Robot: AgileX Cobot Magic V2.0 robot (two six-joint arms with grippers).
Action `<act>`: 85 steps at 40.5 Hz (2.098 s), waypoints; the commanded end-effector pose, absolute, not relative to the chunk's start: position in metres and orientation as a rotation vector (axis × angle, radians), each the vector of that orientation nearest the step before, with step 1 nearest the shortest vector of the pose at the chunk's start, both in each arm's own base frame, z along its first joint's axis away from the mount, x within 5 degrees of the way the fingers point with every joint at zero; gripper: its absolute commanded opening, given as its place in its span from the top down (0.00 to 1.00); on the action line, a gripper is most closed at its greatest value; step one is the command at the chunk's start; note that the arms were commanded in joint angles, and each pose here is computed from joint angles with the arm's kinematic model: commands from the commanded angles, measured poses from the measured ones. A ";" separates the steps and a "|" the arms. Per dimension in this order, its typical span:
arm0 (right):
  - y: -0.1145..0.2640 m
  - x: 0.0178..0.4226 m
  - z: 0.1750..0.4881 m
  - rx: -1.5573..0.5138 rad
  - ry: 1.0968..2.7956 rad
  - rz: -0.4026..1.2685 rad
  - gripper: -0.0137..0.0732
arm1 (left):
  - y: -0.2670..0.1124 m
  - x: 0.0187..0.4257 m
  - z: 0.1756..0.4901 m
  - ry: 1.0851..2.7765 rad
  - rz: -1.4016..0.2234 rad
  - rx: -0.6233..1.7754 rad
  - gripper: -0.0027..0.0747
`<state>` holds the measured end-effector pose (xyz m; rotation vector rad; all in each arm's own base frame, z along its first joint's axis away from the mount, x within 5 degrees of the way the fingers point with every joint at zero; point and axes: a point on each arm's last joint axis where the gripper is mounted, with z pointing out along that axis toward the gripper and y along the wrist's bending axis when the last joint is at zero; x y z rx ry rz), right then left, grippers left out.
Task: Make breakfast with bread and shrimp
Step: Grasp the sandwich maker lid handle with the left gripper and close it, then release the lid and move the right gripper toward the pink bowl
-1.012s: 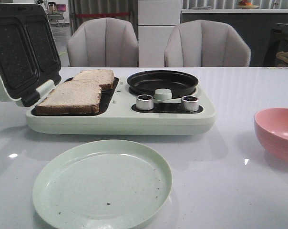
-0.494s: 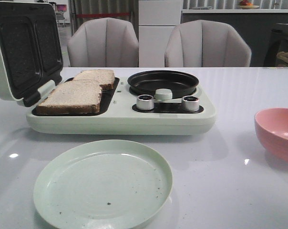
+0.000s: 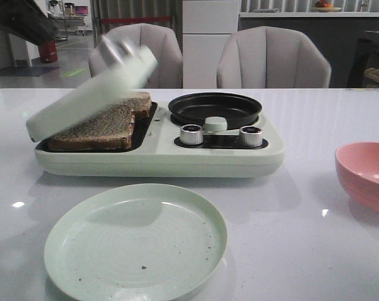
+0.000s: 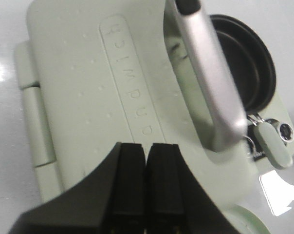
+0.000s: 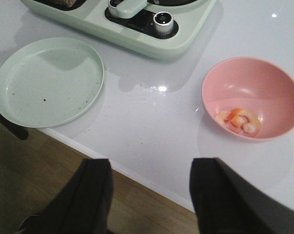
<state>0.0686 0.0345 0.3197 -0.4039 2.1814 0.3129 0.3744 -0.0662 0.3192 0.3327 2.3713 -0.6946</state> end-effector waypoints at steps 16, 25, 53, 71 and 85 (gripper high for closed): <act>0.035 0.071 0.334 -0.389 2.086 0.327 0.30 | -0.135 0.242 0.341 2.157 -0.655 0.640 0.83; 0.035 0.071 0.334 -0.389 2.086 0.327 0.30 | -0.136 0.173 0.349 2.021 -0.708 0.748 0.83; 0.035 0.071 0.334 -0.389 2.086 0.327 0.30 | -0.068 0.078 0.346 1.916 -0.556 0.656 0.84; 0.039 0.075 0.340 -0.373 2.011 0.367 0.30 | -0.068 0.077 0.345 1.920 -0.556 0.659 0.84; 0.054 0.107 0.323 -0.420 2.151 0.282 0.30 | -0.068 0.077 0.345 1.920 -0.556 0.659 0.84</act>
